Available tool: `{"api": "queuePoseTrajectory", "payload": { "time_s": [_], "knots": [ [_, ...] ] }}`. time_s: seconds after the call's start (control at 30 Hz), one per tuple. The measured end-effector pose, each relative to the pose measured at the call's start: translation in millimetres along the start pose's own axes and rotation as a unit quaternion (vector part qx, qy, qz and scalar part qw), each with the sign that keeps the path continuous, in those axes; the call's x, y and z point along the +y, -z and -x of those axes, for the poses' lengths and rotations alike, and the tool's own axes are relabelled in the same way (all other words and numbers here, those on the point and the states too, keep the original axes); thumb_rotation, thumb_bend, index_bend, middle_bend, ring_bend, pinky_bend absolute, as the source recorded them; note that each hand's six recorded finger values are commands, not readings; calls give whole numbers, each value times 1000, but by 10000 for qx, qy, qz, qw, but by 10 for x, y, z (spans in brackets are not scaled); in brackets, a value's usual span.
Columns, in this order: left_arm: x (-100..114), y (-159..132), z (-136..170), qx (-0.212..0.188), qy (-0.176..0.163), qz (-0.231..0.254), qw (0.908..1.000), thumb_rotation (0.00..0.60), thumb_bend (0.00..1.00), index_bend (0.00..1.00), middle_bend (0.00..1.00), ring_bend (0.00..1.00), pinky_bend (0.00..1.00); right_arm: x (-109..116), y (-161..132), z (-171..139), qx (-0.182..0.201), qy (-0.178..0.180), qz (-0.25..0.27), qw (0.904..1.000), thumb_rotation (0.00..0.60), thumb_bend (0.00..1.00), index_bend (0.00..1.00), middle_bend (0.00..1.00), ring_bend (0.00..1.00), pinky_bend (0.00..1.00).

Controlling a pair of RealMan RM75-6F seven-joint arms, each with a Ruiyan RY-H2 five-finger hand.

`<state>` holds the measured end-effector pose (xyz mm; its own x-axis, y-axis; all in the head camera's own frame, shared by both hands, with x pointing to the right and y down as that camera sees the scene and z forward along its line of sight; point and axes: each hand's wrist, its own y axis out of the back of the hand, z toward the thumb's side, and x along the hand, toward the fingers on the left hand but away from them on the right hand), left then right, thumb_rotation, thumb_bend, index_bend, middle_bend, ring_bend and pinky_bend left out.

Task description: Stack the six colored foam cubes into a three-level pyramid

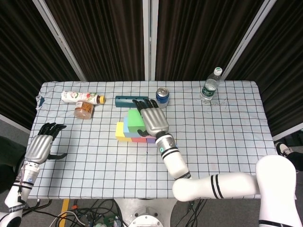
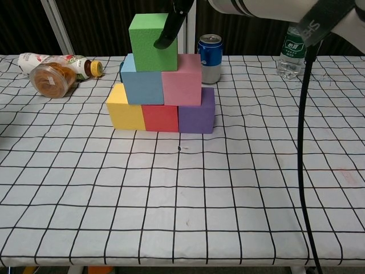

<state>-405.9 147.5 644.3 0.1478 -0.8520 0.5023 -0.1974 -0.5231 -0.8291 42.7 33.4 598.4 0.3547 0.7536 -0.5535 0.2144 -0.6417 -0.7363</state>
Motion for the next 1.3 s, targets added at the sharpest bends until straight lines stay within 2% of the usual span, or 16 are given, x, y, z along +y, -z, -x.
{"api": "queuePoseTrajectory", "payload": {
  "time_s": [0.2, 0.33, 0.43, 0.57, 0.7, 0.9, 1.07, 1.17, 1.3],
  "knots": [
    [33, 19, 3, 13, -14, -11, 10000, 600, 0, 163, 132, 61, 50, 76, 31, -75, 47, 63, 53, 10000, 600, 176, 0, 27, 0, 0],
    [120, 127, 25, 164, -121, -33, 9998, 600, 0, 163, 133, 61, 50, 256, 143, -213, 101, 297, 75, 9995, 600, 181, 0, 29, 0, 0],
    [202, 253, 65, 333, -265, -70, 9991, 600, 0, 163, 132, 61, 50, 450, 359, -369, 68, 628, 32, 9980, 600, 202, 0, 61, 0, 0],
    [300, 484, 172, 628, -472, -235, 9966, 600, 0, 163, 132, 61, 49, 683, 859, -671, -112, 1158, -55, 9932, 600, 234, 0, 87, 0, 0],
    [355, 626, 303, 799, -627, -290, 9944, 600, 0, 167, 133, 61, 49, 771, 1379, -1030, -214, 1503, -33, 9884, 600, 256, 0, 76, 0, 0],
    [392, 680, 535, 840, -936, -331, 9915, 600, 0, 168, 132, 62, 48, 664, 2189, -1714, -329, 1791, 218, 9830, 600, 255, 0, 23, 0, 0],
    [255, 621, 823, 836, -898, -318, 9919, 600, 0, 168, 133, 61, 47, 402, 2838, -2421, -693, 1799, 258, 9809, 600, 254, 0, 7, 0, 0],
    [170, 566, 954, 870, -847, -271, 9922, 600, 0, 168, 132, 61, 46, 293, 2993, -2721, -775, 1833, 241, 9797, 600, 253, 0, 7, 0, 0],
    [92, 503, 1068, 872, -819, -221, 9926, 600, 0, 168, 132, 62, 45, 174, 3023, -2889, -784, 1820, 352, 9795, 600, 254, 0, 10, 0, 0]
  ]
}}
